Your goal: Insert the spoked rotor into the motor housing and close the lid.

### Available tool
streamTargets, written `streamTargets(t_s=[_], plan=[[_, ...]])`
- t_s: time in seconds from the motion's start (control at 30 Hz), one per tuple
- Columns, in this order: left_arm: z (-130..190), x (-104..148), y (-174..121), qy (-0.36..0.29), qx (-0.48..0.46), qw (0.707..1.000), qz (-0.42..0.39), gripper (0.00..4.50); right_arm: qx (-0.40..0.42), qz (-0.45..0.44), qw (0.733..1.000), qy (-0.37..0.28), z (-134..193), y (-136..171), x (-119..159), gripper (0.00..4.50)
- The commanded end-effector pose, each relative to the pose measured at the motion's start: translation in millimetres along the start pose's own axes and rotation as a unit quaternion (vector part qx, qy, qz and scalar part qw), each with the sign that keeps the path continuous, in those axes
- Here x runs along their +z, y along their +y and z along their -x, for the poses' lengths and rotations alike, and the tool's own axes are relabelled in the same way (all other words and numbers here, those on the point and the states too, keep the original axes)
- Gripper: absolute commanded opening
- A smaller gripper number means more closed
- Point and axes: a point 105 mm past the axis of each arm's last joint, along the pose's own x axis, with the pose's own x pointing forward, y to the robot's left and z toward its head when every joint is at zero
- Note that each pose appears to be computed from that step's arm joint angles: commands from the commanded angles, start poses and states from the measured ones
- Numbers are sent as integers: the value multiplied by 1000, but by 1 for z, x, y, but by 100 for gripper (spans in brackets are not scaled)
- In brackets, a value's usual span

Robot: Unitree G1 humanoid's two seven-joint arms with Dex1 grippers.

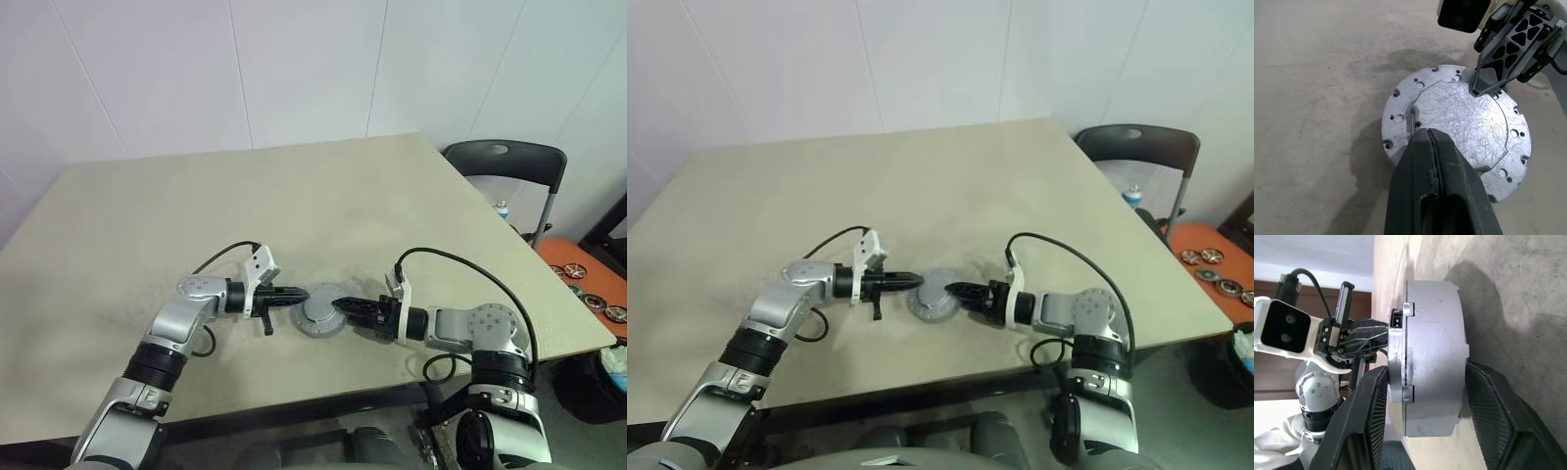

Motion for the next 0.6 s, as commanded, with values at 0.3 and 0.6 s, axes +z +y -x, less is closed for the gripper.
streamTargets(t_s=[0.3, 0.6], plan=[[11, 1, 6, -5, 23, 1000, 16, 0, 9, 4, 1000, -6, -26, 4, -2, 207], [37, 18, 23, -46, 76, 995, 35, 0, 42, -21, 998, -39, -33, 7, 6, 207]])
